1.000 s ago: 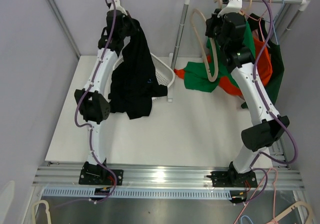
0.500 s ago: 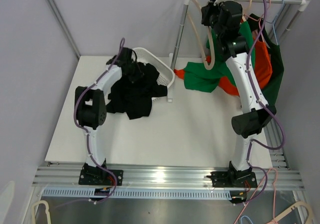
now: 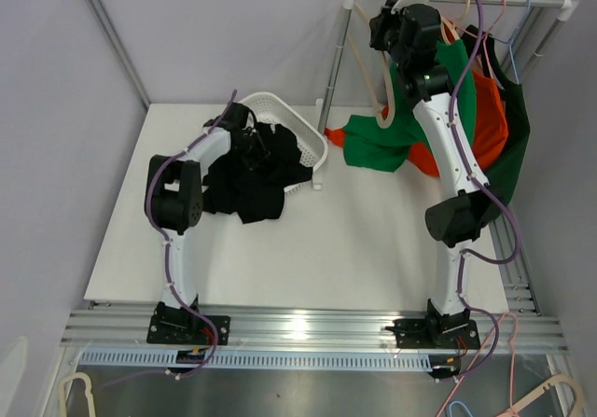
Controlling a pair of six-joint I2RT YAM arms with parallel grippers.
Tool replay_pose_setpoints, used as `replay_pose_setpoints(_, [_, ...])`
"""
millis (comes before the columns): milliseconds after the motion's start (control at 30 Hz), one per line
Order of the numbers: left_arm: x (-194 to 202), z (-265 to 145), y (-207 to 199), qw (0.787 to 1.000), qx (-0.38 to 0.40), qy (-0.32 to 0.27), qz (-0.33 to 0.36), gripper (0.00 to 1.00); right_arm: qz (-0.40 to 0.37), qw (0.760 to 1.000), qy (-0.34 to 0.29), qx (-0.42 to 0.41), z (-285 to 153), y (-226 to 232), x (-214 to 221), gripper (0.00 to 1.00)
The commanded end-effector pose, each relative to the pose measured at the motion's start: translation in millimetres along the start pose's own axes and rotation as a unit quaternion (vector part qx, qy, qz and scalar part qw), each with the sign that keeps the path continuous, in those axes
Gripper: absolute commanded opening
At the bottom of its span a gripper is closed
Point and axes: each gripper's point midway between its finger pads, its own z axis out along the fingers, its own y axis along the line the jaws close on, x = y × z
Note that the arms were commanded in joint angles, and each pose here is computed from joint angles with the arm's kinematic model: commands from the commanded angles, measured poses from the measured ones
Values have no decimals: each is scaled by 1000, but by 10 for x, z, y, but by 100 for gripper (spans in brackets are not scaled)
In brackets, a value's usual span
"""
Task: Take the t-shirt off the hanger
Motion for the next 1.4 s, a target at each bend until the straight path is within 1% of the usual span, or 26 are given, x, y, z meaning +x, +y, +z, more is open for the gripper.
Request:
replay_pose_setpoints(0, [-233,-237,-265,999,36,-9,22,19,7,999,-28,-17,-12,58,-224,0])
replay_pose_setpoints(33, [-303,-319,-344,998,41,-23,33,21,7,999,-26,-20,-19,74,-218,0])
replay_pose_setpoints(100, [-413,-463,-381,997,29,-50,49,21,12,999,-24,-28,-34,108,-219,0])
replay_pose_setpoints(167, [-418,-492,-338,997,15,-51,51,21,19,999,-18,-29,-43,117,-193,0])
replay_pose_setpoints(233, [-359,-390,-240,999,6,-25,40,22,23,999,-16,-33,-57,135,-195,1])
replay_pose_setpoints(267, [-337,-351,-215,999,4,-16,43,23,27,999,-15,-35,-59,143,-191,11])
replay_pose_setpoints(300, [-341,-339,-224,999,6,-12,46,27,28,999,-11,-36,-61,146,-175,24])
replay_pose_setpoints(333, [-314,-285,-161,999,-3,-3,43,30,29,999,-9,-38,-69,157,-170,42])
replay_pose_setpoints(433, [-337,-291,-166,999,-4,-7,48,32,31,999,-10,-39,-122,172,-218,45])
replay_pose_setpoints(467, [-347,-295,-171,999,-4,-9,48,35,31,999,-8,-38,-128,168,-212,47])
replay_pose_setpoints(500, [-402,-333,-230,999,0,-18,51,47,30,999,-10,-37,-147,164,-235,52])
replay_pose_setpoints(533, [-422,-347,-249,999,0,-21,50,55,31,999,-16,-37,-196,169,-310,67])
replay_pose_setpoints(567, [-425,-335,-255,999,1,-20,45,60,30,999,-19,-37,-224,170,-350,71])
replay_pose_setpoints(600, [-465,-366,-313,999,9,-27,46,76,29,999,-22,-36,-254,167,-385,76])
replay_pose_setpoints(633, [-479,-391,-347,998,13,-31,46,77,26,999,-24,-35,-280,172,-418,84])
replay_pose_setpoints(733, [-581,-606,-536,995,35,-65,61,82,16,999,-36,-23,-433,126,-603,92])
replay_pose_setpoints(867, [-706,-1058,-735,986,37,-134,89,85,2,999,-47,-4,-676,50,-799,96])
replay_pose_setpoints(900, [-711,-1142,-774,984,39,-144,93,86,2,998,-61,1,-824,33,-959,97])
replay_pose_setpoints(933, [-697,-1319,-877,981,48,-160,102,86,-2,999,-52,7,-847,-4,-888,98])
replay_pose_setpoints(967, [-671,-1384,-914,979,48,-165,107,98,-1,998,-53,12,-905,-43,-918,98])
replay_pose_setpoints(1033, [-650,-1614,-1032,974,54,-185,116,100,-2,998,-57,5,-1080,-46,-1022,97])
replay_pose_setpoints(1133, [-553,-1778,-1073,975,51,-182,117,100,-22,999,-37,20,-1215,-155,-989,98])
replay_pose_setpoints(1200, [-453,-1859,-1075,977,53,-174,114,99,-35,997,-20,72,-1254,-456,-928,98])
replay_pose_setpoints(1300, [-293,-1998,-1145,975,64,-174,126,99,-21,994,22,102,-1257,-808,-763,97])
replay_pose_setpoints(1333, [-266,-2047,-1159,973,63,-182,130,99,-7,992,30,122,-1281,-1060,-752,96])
replay_pose_setpoints(1367, [-166,-2191,-1260,967,74,-193,146,100,0,992,49,117,-1235,-1148,-651,95])
